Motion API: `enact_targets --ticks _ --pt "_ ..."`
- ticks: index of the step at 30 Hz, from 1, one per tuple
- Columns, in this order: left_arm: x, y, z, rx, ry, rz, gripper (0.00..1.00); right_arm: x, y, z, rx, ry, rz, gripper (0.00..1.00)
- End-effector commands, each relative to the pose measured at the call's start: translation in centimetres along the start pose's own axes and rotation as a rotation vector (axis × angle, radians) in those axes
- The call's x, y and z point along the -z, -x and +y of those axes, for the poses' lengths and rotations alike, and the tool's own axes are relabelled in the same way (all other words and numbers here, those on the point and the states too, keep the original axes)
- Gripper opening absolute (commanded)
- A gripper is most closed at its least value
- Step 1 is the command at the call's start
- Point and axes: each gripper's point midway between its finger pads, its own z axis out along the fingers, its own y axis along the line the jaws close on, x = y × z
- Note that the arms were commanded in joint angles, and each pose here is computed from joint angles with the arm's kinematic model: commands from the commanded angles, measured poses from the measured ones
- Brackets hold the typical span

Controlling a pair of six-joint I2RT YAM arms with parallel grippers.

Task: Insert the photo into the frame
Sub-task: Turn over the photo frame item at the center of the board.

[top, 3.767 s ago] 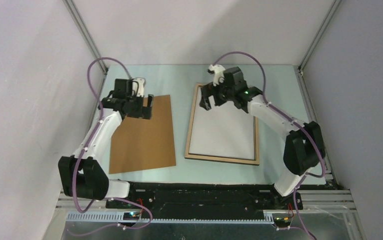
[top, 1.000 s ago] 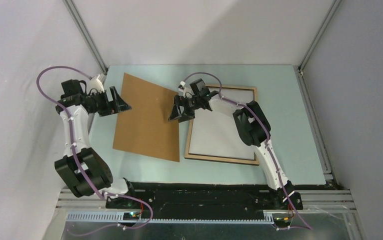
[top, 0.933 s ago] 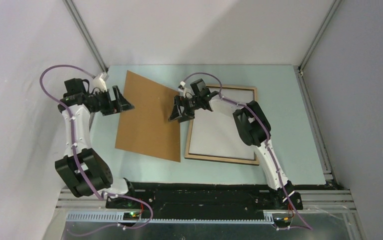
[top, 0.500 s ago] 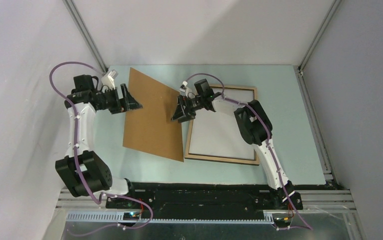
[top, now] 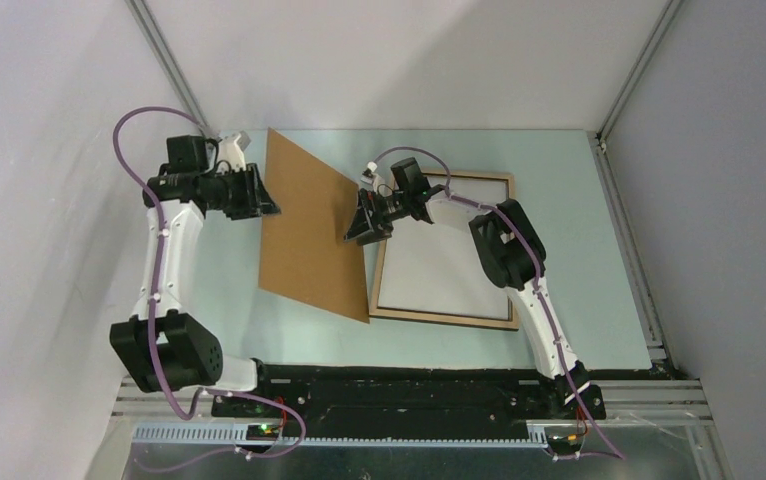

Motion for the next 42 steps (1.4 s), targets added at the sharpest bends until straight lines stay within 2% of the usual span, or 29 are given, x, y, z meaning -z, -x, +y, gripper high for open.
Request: enact_targets --ticks 1,6,7,14,24,42 --pt "0.8 2.2 0.2 -0.001 0.070 -0.053 0.29 0.6 0.4 2.0 0.025 0.028 -0.005 0.94" --pt "1.0 3.1 0.4 -0.011 0.113 -0.060 0.01 1.8 1.3 3.6 0.042 0.036 -0.033 0.95" --pt "0.8 3.2 0.3 -0.013 0.114 -0.055 0.01 2.1 1.5 4.2 0.050 0.037 -0.041 0.95" --pt "1.5 4.6 -0.2 -0.032 0.145 -0.064 0.00 5.1 3.4 7.0 0.080 0.029 -0.118 0.99" --pt "5.1 7.0 -2.3 -0.094 0.204 -0.144 0.00 8.7 5.5 10.6 0.094 0.009 -0.218 0.99" --pt "3.3 6.0 -7.8 -0.148 0.147 -0.106 0.00 9.7 6.2 11.9 0.064 0.008 -0.260 0.99"
